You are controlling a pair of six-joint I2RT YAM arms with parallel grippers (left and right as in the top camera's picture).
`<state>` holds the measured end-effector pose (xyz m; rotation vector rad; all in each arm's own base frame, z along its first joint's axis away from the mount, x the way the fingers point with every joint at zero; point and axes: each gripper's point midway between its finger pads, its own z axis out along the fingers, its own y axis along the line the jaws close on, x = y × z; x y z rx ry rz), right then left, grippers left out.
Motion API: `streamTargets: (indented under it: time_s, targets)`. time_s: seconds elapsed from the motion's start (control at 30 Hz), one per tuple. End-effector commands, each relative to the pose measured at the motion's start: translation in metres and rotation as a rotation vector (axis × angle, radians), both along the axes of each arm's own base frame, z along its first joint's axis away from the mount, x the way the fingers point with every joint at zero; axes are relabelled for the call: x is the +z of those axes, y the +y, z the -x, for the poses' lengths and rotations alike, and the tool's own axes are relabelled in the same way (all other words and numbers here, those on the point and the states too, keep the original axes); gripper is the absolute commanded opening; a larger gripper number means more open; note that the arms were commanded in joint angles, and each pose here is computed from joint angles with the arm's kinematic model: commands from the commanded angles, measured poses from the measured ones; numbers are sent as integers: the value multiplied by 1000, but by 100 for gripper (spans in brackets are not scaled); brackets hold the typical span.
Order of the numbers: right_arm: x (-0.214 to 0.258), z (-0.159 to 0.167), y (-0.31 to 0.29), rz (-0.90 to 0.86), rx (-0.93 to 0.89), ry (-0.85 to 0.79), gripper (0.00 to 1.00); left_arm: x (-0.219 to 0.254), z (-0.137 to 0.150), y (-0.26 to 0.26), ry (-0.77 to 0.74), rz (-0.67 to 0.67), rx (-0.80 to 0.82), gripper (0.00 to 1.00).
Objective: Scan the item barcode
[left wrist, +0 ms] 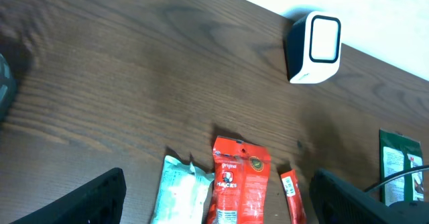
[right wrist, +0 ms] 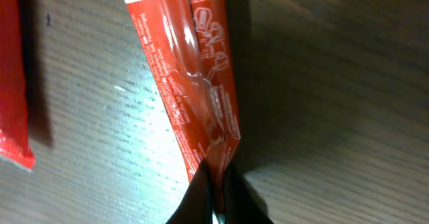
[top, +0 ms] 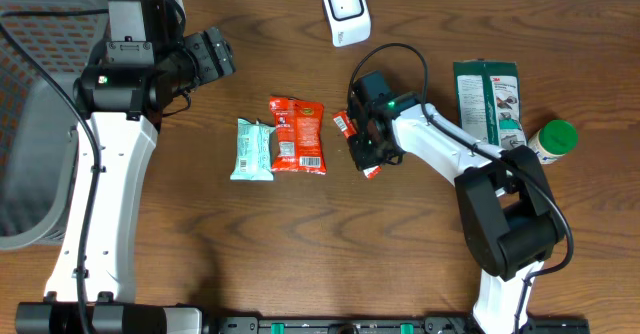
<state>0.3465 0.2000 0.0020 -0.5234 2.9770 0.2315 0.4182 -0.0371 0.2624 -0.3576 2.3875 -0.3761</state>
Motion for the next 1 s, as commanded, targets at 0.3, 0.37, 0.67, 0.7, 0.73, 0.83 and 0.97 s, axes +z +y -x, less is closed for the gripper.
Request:
streamTargets:
  time_s: [0.3,0.37,0.67,0.7,0.73,0.83,0.97]
  targets:
    - [85,-36,-74,236,-75,-271,1,4,1,2,-10,-7,-1,88]
    - [89,-36,-91,350,-86,-297,1,4,1,2,-10,-7,-1,88]
    - [79,-27,-97,504,-13,-298,8,4,1,2,-10,-7,-1,88]
    - [79,-26,-92,467,10,-286,16,4,1,2,-10,-7,-1,88]
    - [76,-24,-85,414,39,-265,22,4,1,2,-10,-7,-1,88]
    - [72,-19,-67,239,110,-199,55,4,1,2,-10,-7,-1,88]
    - [69,-16,-63,67,155,-140,60,4,1,2,-10,-7,-1,88]
